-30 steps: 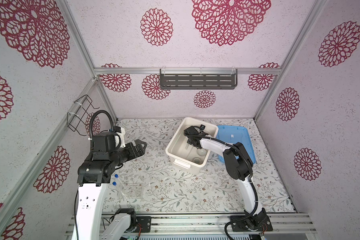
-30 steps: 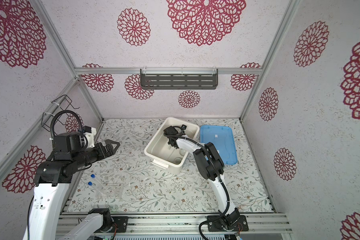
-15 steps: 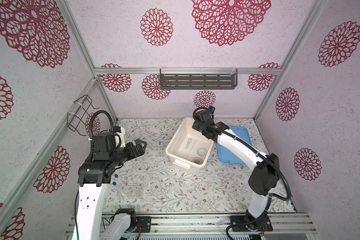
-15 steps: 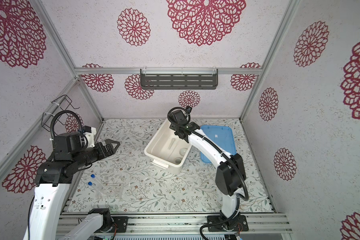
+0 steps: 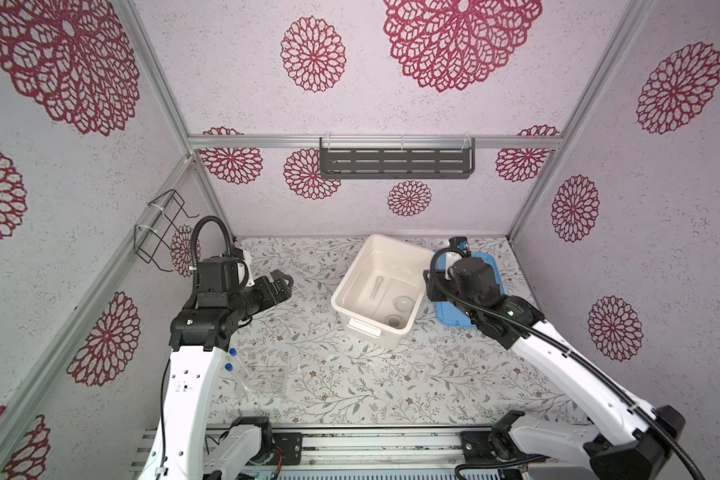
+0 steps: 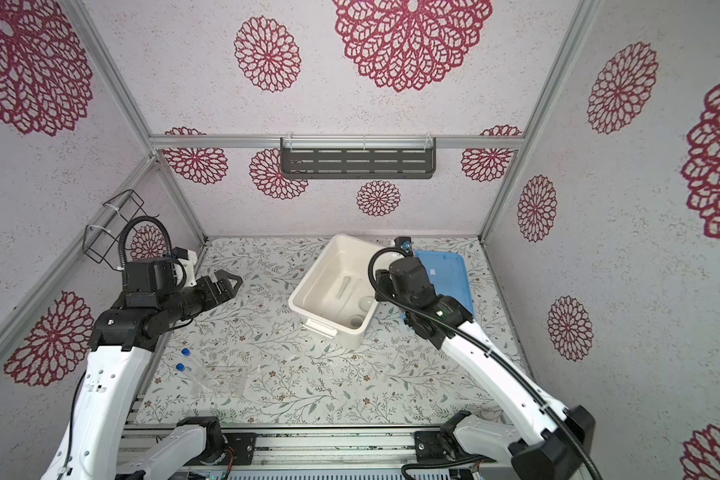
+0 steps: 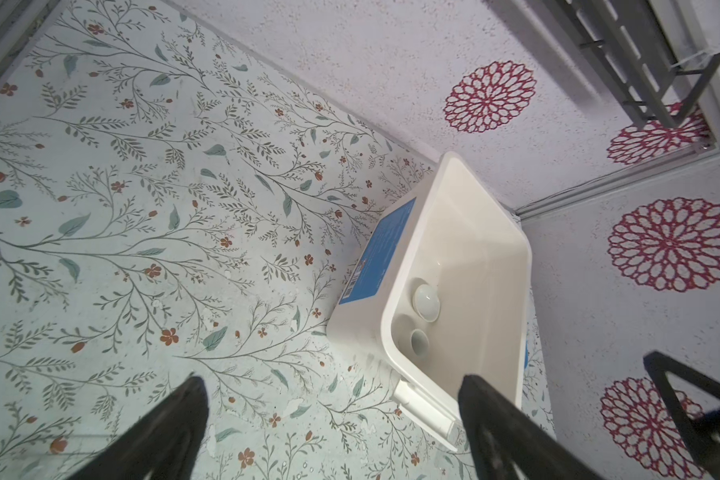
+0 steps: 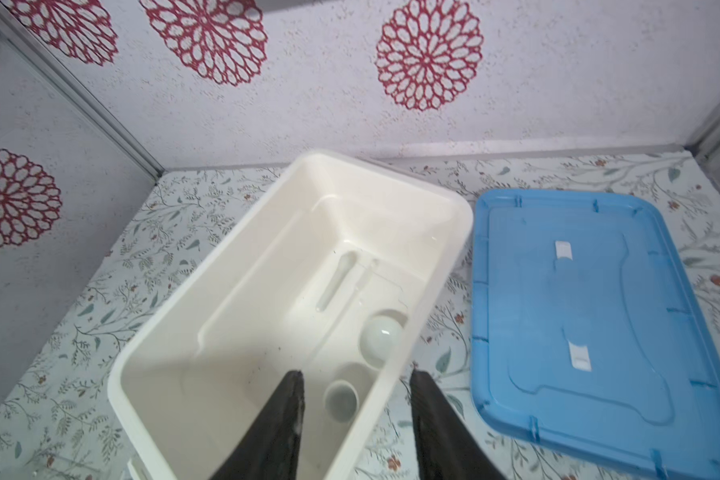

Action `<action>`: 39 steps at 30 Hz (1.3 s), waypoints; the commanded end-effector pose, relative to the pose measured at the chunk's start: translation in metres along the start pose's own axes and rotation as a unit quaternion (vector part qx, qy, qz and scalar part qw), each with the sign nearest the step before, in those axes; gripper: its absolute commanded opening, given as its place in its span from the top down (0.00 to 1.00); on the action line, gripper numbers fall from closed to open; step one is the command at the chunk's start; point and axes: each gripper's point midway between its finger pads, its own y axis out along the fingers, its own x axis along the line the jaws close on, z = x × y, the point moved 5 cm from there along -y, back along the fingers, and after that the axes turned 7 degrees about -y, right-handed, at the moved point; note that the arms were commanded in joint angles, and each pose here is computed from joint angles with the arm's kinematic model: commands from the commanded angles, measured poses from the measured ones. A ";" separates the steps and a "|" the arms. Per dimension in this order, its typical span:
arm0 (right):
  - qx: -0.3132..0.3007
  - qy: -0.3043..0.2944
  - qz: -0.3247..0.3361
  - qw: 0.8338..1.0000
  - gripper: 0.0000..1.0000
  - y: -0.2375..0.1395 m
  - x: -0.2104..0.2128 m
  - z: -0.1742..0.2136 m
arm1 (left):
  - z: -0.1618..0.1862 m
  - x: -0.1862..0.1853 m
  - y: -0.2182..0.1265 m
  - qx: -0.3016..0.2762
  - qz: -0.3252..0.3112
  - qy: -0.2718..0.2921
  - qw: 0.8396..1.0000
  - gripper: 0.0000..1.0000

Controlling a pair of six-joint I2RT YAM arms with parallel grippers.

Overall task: Organize the chemistry lab equipment
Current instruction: 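Move the right gripper back to the table near the blue lid, then lower the right gripper and close it on a second clear tube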

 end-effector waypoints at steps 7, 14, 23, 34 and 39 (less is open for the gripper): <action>0.199 0.235 0.055 0.950 0.59 0.002 -0.028 0.141 | -0.021 0.003 0.011 -0.044 -0.018 -0.019 0.999 0.03; 0.268 0.242 0.130 0.923 0.55 -0.005 -0.031 0.195 | -0.023 0.004 0.025 -0.033 -0.019 -0.027 0.999 0.03; 0.303 0.219 0.130 0.918 0.54 0.007 0.000 0.227 | -0.015 0.009 0.031 -0.020 -0.017 -0.029 0.999 0.02; 0.328 0.222 0.124 0.910 0.59 0.023 0.003 0.254 | -0.001 0.017 0.039 -0.002 -0.013 -0.044 0.999 0.03; 0.340 0.196 0.151 0.908 0.62 0.029 -0.005 0.264 | 0.002 0.017 0.041 0.003 -0.006 -0.052 0.999 0.03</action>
